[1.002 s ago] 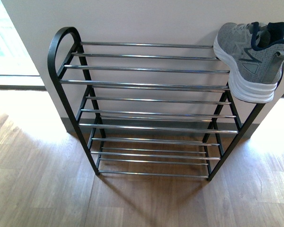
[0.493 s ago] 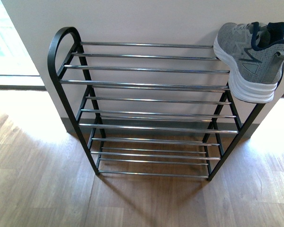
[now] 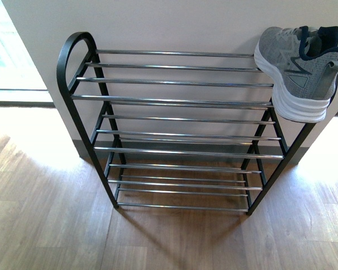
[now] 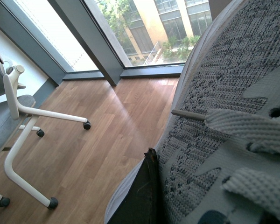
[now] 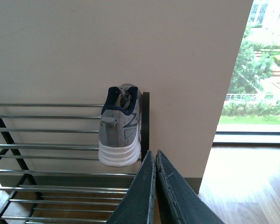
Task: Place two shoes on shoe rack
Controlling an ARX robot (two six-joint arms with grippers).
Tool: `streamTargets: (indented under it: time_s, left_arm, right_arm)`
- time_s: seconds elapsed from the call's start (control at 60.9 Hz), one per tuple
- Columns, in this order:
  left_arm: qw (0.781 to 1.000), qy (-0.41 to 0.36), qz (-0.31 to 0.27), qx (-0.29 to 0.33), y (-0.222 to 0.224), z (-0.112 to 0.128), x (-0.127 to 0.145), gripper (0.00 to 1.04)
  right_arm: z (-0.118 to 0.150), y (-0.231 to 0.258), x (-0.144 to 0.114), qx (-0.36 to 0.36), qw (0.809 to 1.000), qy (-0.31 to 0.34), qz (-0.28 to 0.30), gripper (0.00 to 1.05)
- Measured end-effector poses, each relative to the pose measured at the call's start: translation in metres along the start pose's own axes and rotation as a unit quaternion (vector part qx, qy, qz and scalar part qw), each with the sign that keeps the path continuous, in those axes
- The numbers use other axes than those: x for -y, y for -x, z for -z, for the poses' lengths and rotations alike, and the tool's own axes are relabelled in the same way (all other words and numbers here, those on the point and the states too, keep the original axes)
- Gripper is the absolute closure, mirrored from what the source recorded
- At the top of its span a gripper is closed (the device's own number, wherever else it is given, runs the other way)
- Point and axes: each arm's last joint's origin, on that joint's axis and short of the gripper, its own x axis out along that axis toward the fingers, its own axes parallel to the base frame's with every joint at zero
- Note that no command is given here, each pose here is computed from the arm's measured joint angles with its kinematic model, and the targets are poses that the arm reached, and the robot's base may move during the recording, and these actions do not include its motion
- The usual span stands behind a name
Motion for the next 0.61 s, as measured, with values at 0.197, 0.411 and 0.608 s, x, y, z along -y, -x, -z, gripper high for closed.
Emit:
streamTargets:
  time_s: [0.197,0.411,0.608]
  left_arm:
    - [1.000,0.000,0.000,0.000,0.000,0.000,0.000,1.03]
    - [1.000,0.000,0.000,0.000,0.000,0.000,0.000,1.03]
    - [0.999,0.039,0.024,0.009,-0.001,-0.001,-0.001,1.03]
  right_arm:
    - [0.003,0.012,0.000,-0.002,1.000,0.000,-0.001,1.03]
    - [0.003,0.012,0.000,-0.002,1.000,0.000,0.000,1.03]
    - [0.003,0.012,0.000,-0.002,1.000,0.000,0.000,0.70]
